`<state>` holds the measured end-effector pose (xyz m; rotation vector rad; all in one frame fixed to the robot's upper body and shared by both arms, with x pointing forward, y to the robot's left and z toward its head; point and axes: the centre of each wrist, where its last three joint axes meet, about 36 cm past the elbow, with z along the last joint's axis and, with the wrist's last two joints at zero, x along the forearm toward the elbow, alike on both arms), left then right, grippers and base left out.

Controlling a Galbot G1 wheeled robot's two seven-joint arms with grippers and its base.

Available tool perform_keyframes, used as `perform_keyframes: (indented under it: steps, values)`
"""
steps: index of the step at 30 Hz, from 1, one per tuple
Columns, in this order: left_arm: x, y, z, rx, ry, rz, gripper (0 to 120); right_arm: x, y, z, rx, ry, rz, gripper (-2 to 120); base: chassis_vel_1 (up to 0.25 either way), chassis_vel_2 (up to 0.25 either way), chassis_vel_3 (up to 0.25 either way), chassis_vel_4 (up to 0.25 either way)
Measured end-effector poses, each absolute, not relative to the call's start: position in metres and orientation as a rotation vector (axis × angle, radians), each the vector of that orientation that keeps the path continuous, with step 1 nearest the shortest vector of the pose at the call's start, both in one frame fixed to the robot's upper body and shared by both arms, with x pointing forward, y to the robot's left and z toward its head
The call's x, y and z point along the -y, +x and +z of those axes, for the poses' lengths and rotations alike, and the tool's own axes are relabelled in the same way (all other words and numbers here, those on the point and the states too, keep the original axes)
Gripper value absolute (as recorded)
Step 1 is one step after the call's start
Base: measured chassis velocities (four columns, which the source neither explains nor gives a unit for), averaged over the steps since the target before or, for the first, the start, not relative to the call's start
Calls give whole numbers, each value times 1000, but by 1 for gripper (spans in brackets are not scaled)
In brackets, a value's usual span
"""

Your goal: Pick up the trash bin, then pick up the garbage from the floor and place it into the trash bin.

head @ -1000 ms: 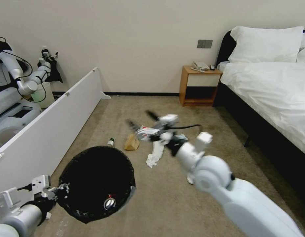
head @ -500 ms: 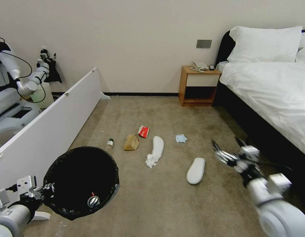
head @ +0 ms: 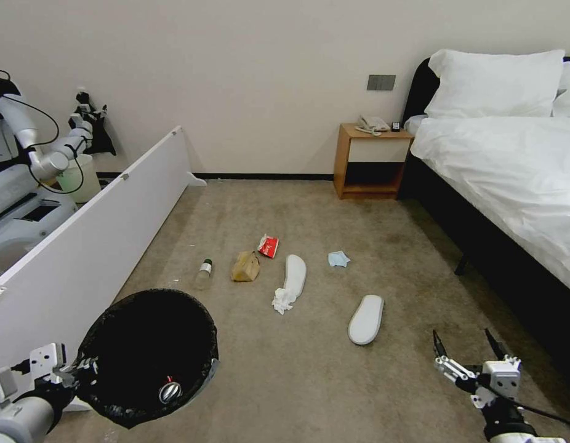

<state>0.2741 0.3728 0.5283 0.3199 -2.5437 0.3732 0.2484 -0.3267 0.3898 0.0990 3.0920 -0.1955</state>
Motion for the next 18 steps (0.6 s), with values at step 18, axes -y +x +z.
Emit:
perform_keyframes:
  steps: [18]
  values:
    - [-366, 272, 535, 2563, 299, 379, 3, 329, 249, 389, -3086, 68, -193, 100, 0, 0, 0, 0]
